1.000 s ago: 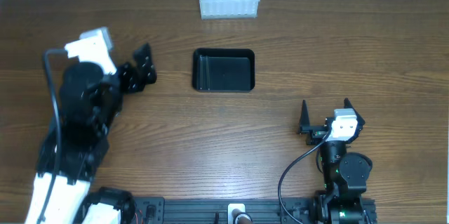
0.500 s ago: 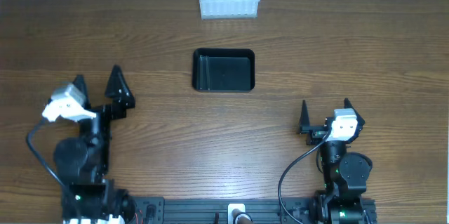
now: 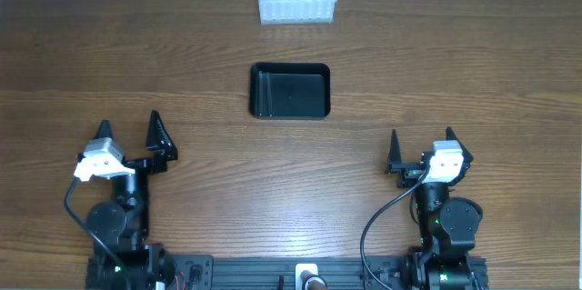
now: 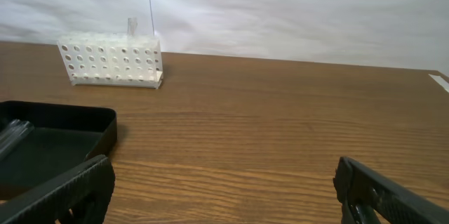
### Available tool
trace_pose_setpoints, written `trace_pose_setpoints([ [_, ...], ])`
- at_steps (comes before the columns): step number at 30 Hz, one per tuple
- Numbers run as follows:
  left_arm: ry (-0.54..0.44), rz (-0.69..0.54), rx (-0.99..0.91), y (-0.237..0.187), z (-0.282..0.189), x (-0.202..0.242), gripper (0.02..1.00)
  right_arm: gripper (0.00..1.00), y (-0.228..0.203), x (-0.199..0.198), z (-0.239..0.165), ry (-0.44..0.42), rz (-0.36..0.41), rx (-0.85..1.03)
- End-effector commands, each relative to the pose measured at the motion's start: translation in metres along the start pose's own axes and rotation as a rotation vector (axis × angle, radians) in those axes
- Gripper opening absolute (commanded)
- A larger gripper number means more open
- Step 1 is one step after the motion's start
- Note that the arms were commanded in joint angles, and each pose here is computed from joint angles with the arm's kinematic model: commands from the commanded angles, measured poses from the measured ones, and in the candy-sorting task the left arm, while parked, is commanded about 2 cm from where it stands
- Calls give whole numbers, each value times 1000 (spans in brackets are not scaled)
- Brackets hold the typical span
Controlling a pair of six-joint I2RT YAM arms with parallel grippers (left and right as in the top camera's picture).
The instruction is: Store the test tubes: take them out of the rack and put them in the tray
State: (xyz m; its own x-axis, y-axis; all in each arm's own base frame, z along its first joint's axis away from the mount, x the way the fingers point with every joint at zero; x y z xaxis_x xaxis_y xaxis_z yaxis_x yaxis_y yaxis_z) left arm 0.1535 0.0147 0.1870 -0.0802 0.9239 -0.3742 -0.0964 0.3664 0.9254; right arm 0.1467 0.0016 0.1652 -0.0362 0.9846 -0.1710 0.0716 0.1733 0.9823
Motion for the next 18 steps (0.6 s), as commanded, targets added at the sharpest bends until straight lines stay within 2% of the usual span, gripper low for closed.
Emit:
trace_pose_setpoints([
  [1,18,102,58,-10,-5,5,998,991,-2,-1,0,-15,7,2],
  [6,33,129,129,-20,-9,8,998,993,-2,-1,0,-14,7,2],
  [9,14,181,135,-21,-9,6,998,991,-2,-1,0,-14,7,2],
  [18,-63,181,158,-26,-10,-5,998,991,-2,-1,0,-15,7,2],
])
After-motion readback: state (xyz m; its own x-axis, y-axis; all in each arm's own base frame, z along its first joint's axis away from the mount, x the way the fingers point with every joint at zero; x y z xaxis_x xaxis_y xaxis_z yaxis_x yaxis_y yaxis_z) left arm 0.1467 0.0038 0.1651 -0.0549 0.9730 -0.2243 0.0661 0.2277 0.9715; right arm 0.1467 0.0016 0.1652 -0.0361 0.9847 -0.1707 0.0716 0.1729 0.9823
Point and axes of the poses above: each gripper's point midway between its finger pads, its own z axis out along the fingers, its own x axis along the line the jaws close on, y = z × x, the point moved 10 cm from there along -z, back along the fingers, and after that the axes turned 7 degrees about -z, right-handed, at the moved point
